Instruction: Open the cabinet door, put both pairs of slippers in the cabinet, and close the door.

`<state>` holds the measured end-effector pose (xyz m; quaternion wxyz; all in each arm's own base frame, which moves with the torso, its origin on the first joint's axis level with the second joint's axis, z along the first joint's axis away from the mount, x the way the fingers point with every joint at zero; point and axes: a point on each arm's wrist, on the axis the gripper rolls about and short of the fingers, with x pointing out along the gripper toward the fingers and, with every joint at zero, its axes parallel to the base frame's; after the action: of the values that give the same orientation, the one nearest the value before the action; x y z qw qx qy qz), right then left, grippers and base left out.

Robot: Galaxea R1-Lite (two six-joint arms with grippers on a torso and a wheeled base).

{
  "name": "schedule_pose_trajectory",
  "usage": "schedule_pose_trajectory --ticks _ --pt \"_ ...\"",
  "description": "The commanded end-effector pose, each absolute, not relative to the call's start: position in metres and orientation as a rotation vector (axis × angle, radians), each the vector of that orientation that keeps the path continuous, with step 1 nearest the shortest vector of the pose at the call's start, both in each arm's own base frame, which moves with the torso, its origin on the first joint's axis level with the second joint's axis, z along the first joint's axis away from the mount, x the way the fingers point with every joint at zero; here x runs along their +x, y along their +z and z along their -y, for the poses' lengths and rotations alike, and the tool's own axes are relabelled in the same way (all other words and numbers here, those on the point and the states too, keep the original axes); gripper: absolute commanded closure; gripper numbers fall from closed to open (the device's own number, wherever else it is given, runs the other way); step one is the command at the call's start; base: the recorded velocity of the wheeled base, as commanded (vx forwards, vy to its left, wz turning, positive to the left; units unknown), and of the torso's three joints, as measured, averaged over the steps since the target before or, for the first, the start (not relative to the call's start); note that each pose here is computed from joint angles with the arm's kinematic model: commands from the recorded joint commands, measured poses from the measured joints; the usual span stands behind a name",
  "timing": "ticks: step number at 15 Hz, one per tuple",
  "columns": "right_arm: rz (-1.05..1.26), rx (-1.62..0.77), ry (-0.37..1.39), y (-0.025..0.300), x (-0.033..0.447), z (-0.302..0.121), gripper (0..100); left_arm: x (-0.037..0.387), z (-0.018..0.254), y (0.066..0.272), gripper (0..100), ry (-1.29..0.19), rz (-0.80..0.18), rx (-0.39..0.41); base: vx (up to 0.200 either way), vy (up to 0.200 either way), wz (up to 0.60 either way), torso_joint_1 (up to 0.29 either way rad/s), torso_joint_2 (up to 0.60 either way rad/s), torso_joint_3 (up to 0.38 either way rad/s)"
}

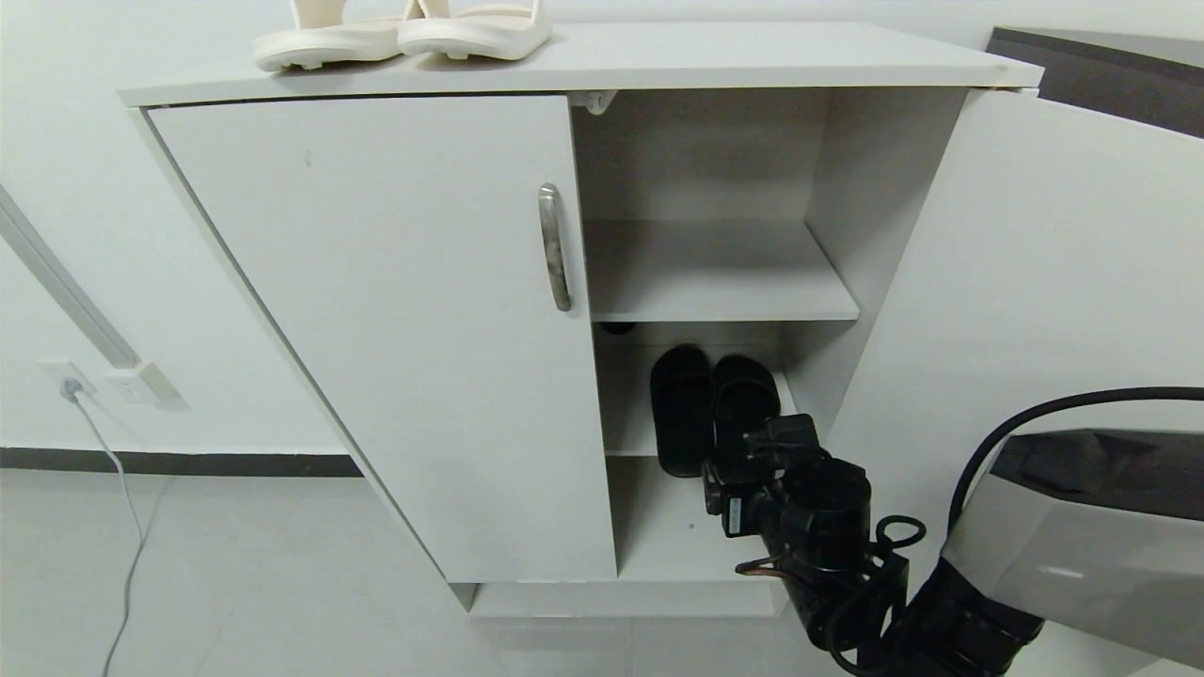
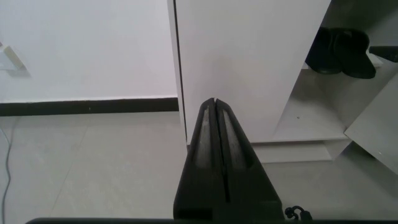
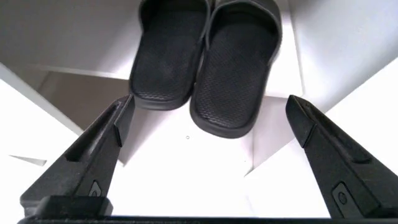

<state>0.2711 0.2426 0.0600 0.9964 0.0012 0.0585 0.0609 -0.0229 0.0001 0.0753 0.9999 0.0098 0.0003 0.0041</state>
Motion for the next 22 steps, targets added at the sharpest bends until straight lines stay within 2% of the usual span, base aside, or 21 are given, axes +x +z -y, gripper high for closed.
schedule_pose_trajectory --ticks 1,6,22 --pt "-0.115 0.004 0.128 0.0612 0.2693 -0.244 0 -0.0228 -0.0001 0.0753 100 0.009 -0.002 0.02 -0.2 0.0 0.0 0.002 0.0 0.002" --pt "-0.117 0.001 0.128 0.0605 0.2679 -0.2442 0 -0.0228 -0.0001 0.0753 100 0.009 -0.002 0.02 -0.2 0.0 0.0 0.0 0.0 0.0" --pt "-0.118 -0.003 0.131 0.0565 0.2603 -0.2382 0 -0.0228 -0.0002 0.0753 100 0.011 -0.002 0.011 0.0 0.0 0.0 0.0 0.0 0.005"
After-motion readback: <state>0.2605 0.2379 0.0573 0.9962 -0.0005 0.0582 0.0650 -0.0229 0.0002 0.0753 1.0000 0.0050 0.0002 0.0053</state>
